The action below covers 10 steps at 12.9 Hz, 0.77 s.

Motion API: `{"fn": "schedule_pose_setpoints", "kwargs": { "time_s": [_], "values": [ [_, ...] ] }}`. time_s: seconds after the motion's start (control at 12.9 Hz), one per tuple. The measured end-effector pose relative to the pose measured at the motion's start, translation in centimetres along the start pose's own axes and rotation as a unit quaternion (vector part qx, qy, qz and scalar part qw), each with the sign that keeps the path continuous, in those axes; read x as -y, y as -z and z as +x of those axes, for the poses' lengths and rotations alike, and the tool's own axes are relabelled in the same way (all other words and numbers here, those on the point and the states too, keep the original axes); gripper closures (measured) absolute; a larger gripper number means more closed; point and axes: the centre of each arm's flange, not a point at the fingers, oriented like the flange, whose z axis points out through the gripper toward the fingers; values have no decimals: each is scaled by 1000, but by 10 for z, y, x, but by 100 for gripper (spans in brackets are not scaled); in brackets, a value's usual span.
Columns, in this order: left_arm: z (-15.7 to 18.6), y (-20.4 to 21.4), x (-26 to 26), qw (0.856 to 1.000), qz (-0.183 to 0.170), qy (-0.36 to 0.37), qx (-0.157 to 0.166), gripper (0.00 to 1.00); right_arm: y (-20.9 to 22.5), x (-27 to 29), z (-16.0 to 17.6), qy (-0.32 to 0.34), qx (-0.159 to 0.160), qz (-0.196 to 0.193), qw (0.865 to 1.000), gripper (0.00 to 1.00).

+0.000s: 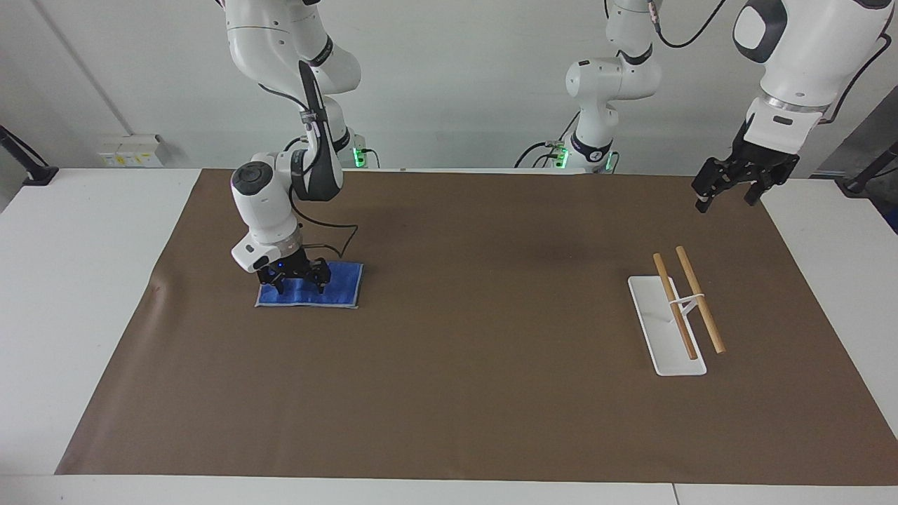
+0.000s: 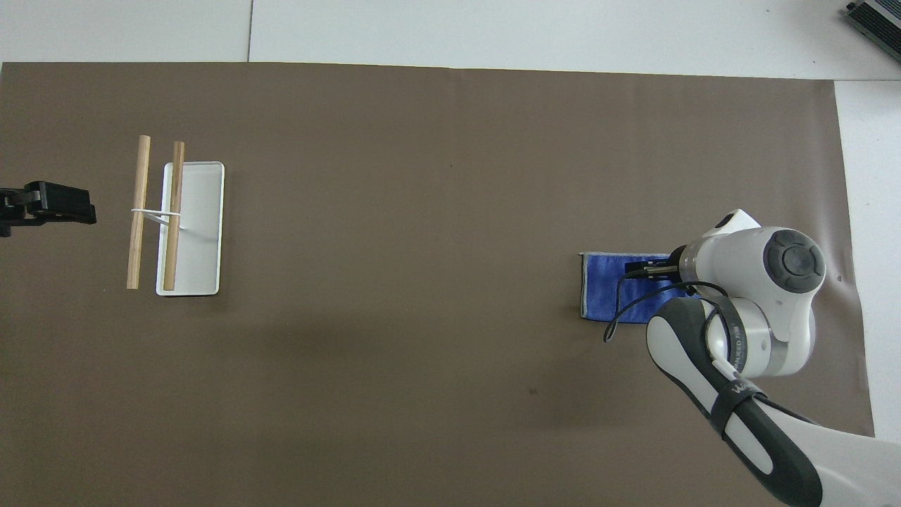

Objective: Right arm passes towel to left arm to hang
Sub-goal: 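Reach the right gripper down to the blue towel and grasp it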

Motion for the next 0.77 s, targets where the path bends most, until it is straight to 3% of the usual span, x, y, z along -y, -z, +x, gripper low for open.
{"fn": "schedule_pose_setpoints", "kwargs": {
  "time_s": [0.62,0.77],
  "values": [
    [0,0,0,1000,0,0,0,0,0,-1,-1,-2,1,1,1000,93],
    [0,0,0,1000,0,0,0,0,2,-1,2,-3,-1,1,1000,96]
  ]
}}
